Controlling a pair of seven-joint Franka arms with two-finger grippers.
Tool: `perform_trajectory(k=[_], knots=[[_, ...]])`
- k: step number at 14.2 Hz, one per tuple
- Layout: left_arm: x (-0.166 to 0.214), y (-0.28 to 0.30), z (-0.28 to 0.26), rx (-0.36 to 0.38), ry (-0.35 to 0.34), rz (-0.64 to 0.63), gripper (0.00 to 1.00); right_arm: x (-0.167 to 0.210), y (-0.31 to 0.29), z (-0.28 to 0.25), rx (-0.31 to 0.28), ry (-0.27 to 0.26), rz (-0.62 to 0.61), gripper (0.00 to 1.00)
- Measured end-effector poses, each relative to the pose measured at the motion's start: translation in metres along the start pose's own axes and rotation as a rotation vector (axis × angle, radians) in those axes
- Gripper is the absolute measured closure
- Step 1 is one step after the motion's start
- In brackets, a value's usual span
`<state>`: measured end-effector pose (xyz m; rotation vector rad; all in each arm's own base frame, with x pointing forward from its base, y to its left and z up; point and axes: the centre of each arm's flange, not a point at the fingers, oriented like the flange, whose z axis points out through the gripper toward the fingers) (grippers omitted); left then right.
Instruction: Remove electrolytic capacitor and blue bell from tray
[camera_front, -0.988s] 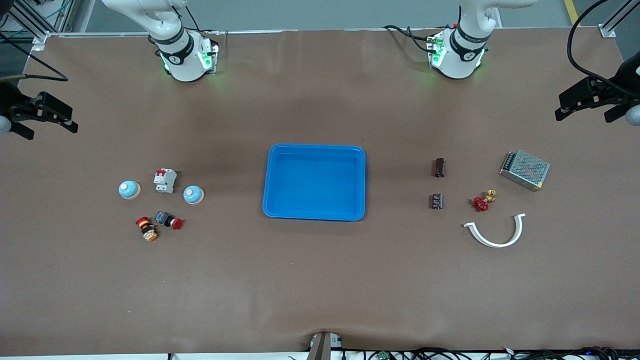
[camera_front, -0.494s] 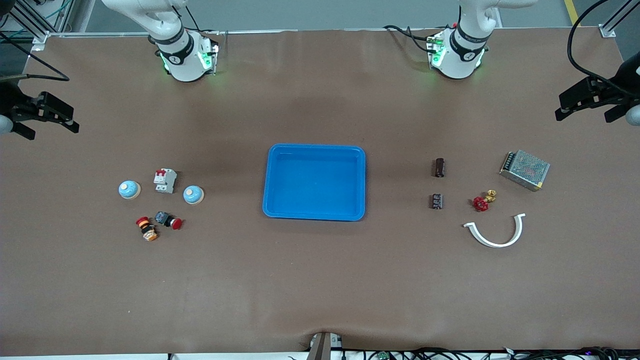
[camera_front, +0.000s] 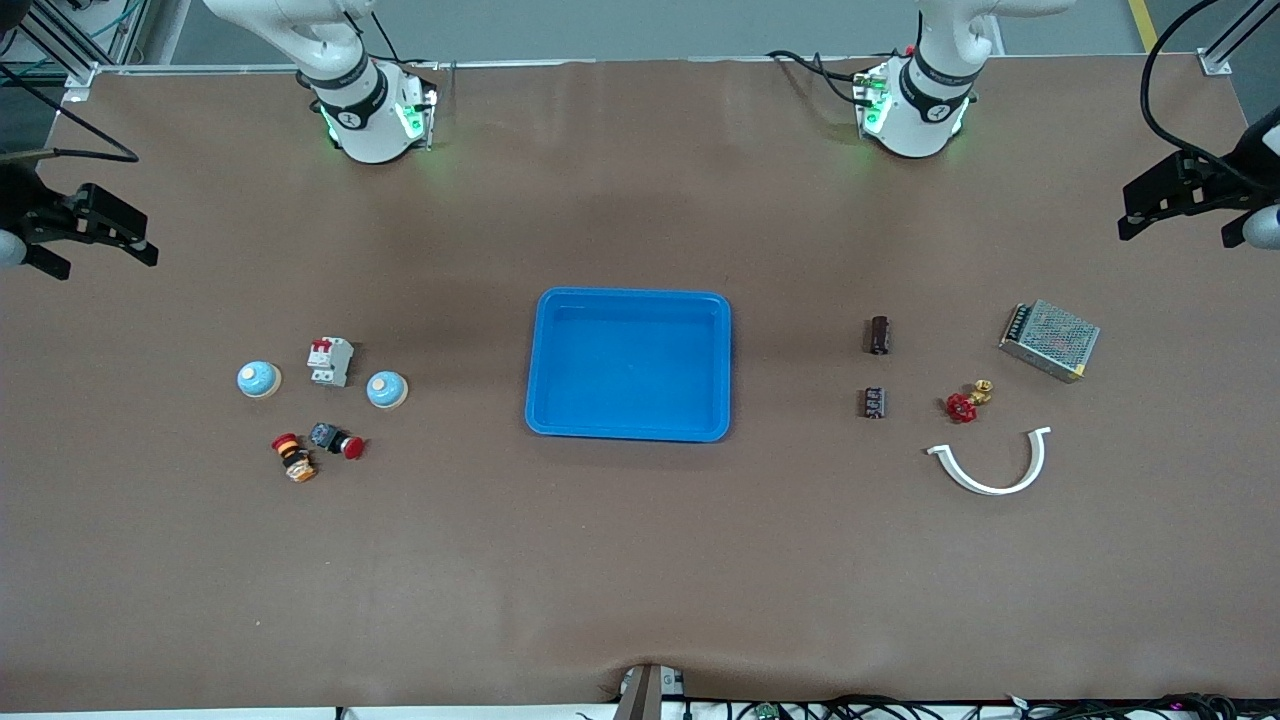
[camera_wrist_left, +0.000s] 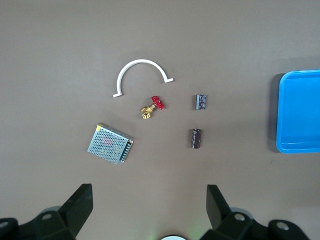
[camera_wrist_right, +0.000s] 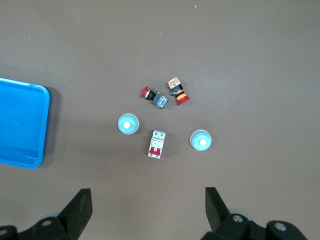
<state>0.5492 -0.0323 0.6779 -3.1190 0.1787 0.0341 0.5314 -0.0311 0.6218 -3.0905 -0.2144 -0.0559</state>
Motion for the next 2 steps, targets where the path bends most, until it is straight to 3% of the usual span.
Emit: perform_trajectory(k=[2], knots=[[0.0000, 0.0000, 0.0000, 0.000, 0.000, 0.000, 0.00, 0.0006, 0.0001, 0.0014, 0.000, -0.003, 0.000, 0.00]])
